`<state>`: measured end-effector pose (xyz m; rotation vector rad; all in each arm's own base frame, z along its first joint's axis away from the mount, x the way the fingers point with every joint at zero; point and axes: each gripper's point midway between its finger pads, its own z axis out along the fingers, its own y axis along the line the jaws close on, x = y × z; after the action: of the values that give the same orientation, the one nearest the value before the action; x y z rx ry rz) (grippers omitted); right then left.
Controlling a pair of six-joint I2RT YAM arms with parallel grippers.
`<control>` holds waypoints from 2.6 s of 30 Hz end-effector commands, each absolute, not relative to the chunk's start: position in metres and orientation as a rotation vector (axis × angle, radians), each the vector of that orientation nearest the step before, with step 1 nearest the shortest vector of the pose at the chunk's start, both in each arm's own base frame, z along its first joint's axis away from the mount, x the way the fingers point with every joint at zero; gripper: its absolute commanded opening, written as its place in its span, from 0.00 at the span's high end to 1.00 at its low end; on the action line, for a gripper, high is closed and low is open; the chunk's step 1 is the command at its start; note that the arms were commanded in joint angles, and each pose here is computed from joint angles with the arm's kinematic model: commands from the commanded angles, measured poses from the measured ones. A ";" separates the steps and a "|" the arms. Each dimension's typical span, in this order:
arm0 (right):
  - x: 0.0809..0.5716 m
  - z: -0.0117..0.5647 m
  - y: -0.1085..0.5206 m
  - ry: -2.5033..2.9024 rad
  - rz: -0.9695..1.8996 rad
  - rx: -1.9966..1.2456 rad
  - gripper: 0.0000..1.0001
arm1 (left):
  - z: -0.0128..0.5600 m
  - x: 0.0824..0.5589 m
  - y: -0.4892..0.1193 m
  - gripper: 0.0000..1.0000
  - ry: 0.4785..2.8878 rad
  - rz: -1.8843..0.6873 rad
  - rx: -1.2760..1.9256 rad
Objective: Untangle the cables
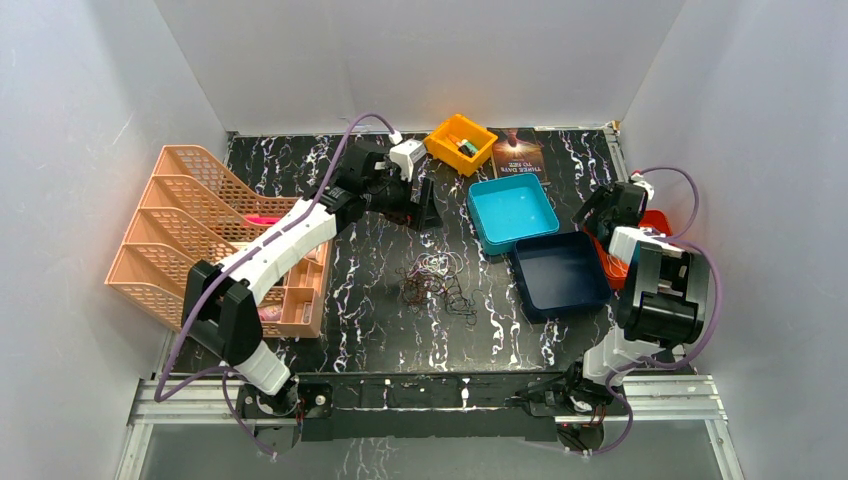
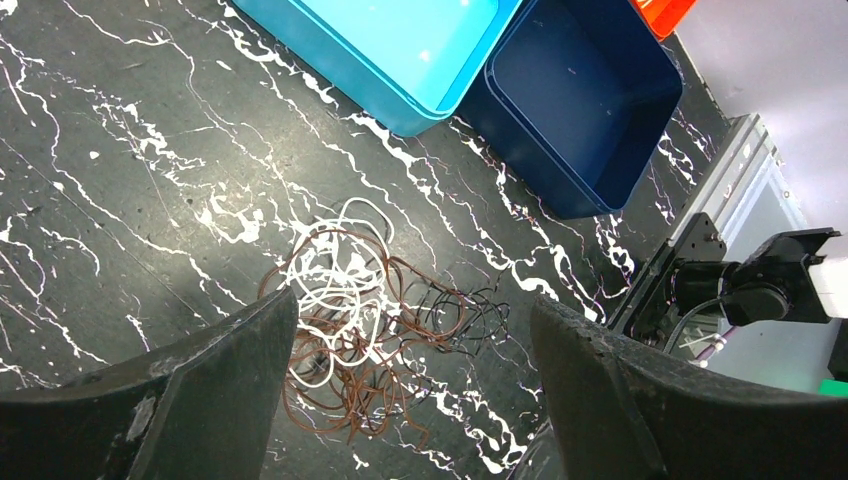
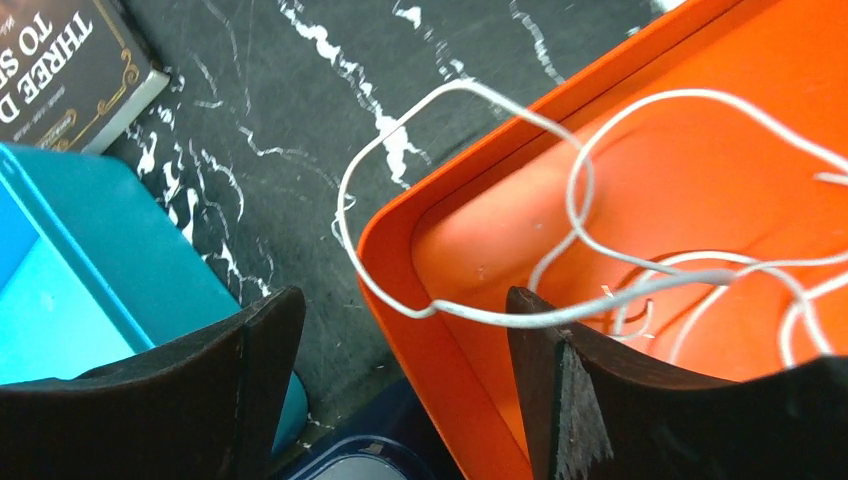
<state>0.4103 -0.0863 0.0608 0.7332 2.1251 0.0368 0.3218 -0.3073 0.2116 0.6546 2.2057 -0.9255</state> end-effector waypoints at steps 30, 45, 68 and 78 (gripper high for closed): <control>0.437 0.113 0.126 2.131 0.563 0.254 0.14 | 0.230 0.308 -0.295 0.14 2.158 -0.936 0.591; 0.433 0.173 0.060 2.056 0.144 0.196 0.15 | 0.226 0.305 -0.292 0.14 2.155 -0.922 0.591; 0.451 0.120 0.046 2.290 0.114 0.047 0.34 | 0.227 0.302 -0.288 0.13 2.153 -0.910 0.601; 0.423 0.148 -0.009 2.080 -0.088 0.338 0.91 | 0.228 0.302 -0.289 0.13 2.155 -0.918 0.602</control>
<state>0.4194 0.0183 0.1006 0.2162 2.2838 -0.0064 0.3086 -0.2919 0.2099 0.5860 2.2003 -0.8986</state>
